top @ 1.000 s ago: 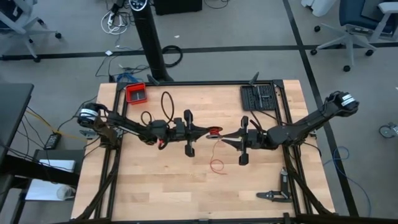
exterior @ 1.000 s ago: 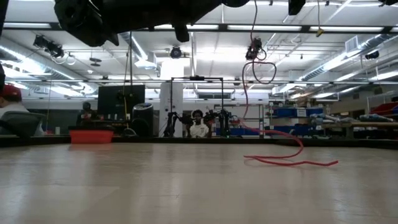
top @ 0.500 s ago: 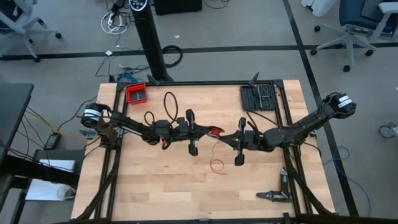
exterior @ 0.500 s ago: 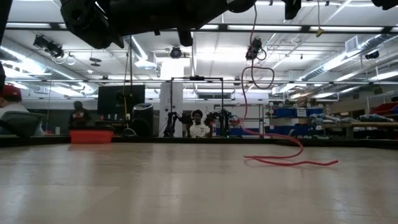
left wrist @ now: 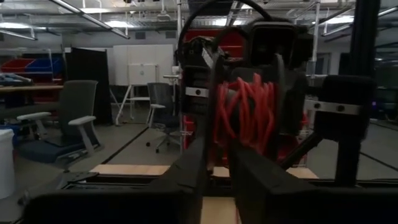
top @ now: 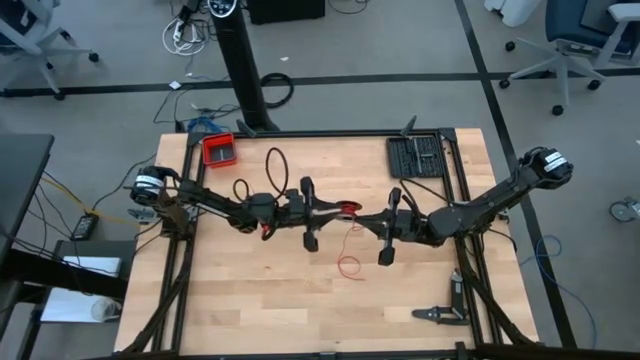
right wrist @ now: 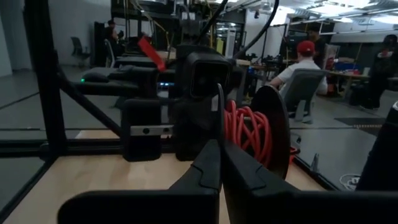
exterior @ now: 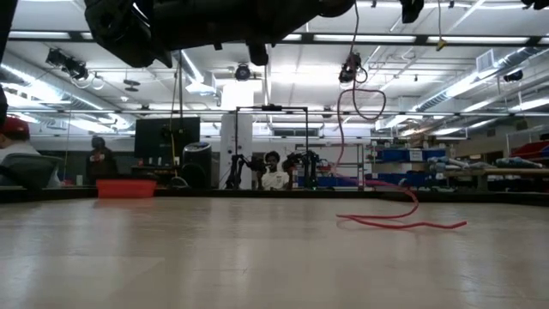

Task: Coil cords
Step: Coil the red wire onto the spool

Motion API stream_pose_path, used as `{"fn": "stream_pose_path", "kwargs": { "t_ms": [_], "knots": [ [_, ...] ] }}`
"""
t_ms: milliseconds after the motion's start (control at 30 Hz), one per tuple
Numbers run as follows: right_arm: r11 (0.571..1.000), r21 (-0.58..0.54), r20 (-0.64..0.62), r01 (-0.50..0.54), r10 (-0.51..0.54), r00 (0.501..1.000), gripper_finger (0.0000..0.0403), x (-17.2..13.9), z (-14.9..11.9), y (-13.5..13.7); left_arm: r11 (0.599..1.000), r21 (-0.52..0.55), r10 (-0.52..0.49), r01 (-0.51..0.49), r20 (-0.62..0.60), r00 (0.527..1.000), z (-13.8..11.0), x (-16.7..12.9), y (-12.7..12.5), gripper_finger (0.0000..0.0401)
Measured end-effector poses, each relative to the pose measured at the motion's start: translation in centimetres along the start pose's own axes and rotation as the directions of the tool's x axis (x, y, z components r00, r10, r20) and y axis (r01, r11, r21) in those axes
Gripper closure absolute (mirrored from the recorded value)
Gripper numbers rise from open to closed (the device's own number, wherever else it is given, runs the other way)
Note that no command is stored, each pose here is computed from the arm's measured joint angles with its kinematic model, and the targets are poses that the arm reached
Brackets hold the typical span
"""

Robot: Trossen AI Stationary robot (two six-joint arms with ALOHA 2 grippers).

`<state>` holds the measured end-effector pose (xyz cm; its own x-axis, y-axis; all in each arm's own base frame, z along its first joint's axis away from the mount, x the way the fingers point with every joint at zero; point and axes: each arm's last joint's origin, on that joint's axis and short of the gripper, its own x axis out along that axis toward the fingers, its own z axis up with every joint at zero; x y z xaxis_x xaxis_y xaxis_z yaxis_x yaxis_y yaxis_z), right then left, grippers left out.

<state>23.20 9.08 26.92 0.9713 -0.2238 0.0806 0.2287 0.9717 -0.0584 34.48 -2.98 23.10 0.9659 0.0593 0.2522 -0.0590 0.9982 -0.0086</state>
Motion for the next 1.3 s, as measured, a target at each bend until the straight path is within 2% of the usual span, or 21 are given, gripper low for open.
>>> {"fn": "stream_pose_path", "kwargs": {
  "t_ms": [200, 667, 900, 1067, 1300],
  "knots": [
    [1.0, 0.007, 0.02, 0.002, -0.003, 1.0, 0.0402, 0.0, 0.2, 0.0, 0.999, -0.015, -0.04, 0.04, -0.002, 0.999, 0.0, 0.0, -0.1, 0.0296],
    [0.999, -0.033, 0.14, 0.036, -0.031, 0.99, 0.0403, -0.8, 1.8, 0.5, 0.996, -0.057, -0.067, 0.064, -0.051, 0.996, -0.5, 0.0, -0.3, 0.0294],
    [0.998, -0.056, 0.177, -0.014, 0.024, 0.984, 0.0403, -0.9, 2.1, 0.6, 0.993, -0.093, -0.082, 0.076, -0.057, 0.995, -0.6, 0.0, -0.3, 0.0294],
    [0.997, -0.071, 0.198, -0.008, 0.022, 0.98, 0.0403, -0.9, 2.3, 0.6, 0.988, -0.138, -0.08, 0.066, -0.102, 0.992, -1.8, 1.0, -0.5, 0.0294],
    [0.997, -0.076, 0.198, -0.005, 0.02, 0.98, 0.0403, -0.9, 2.3, 0.5, 0.972, -0.208, -0.137, 0.105, -0.146, 0.98, -4.2, 3.4, -1.1, 0.0294]
  ]
}}
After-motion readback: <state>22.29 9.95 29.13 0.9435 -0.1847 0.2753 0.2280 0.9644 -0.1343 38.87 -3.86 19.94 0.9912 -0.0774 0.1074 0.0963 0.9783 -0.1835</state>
